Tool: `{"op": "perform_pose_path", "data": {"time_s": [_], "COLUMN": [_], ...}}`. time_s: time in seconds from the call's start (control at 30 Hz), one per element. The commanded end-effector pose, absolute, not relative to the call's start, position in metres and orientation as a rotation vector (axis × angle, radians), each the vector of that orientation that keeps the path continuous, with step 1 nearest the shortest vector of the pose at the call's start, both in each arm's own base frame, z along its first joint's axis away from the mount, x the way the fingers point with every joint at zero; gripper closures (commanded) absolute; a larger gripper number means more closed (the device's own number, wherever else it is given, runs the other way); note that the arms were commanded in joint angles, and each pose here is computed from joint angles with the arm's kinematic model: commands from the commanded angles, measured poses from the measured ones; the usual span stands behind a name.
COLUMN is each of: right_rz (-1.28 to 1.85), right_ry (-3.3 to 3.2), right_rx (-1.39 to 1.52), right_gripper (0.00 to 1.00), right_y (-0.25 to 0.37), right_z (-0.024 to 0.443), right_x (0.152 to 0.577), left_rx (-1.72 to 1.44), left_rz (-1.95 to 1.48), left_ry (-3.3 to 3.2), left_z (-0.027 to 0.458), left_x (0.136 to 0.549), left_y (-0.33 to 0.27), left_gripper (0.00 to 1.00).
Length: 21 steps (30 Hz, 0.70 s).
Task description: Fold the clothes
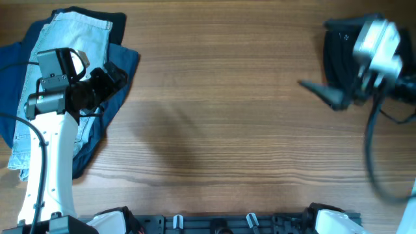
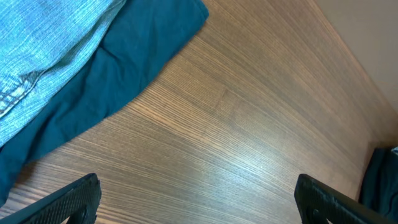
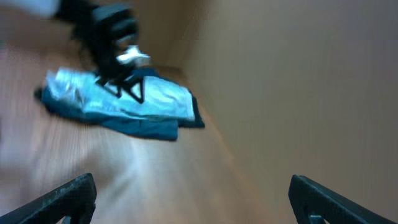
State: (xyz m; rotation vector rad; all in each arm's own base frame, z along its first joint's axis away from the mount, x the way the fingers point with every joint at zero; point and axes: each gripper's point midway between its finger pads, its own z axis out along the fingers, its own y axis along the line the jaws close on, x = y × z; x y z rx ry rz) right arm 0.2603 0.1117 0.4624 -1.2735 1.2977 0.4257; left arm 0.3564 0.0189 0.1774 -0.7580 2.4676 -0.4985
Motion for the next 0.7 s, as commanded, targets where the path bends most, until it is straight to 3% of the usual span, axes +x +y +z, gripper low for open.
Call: {"op": "perform_pose_path", "data": {"time_s": [0.0,0.23,0.5,0.67], "right_rz": [0.11,0.212,0.401,0.328], "right_ry": [0.758,1.066,1.661,1.637], "right_rx": [-1.558,-1.391,-0.444,-0.237], "right_gripper": [0.0,0.0,0.0,0.0], "right_y": [0.141,0.141,0.081,0.054], "right_z": [0.488,0.478,0.42,0.356], "right_x": [0.198,0.163,0.209,0.23], "left_rx": [-0.735,-0.735,-0.735,-0.735], "left_rz": [-0.482,-0.482,-0.482,-0.482], "left_ry": [2.484,2.484,2.484,2.484], "left_z": [0.173,0.173,0.173,0.173], "left_x": [0.356,0.356,0.356,0.356], "left_y": [0.018,0.018,0.018,0.018], "left_gripper": [0.0,0.0,0.0,0.0]}}
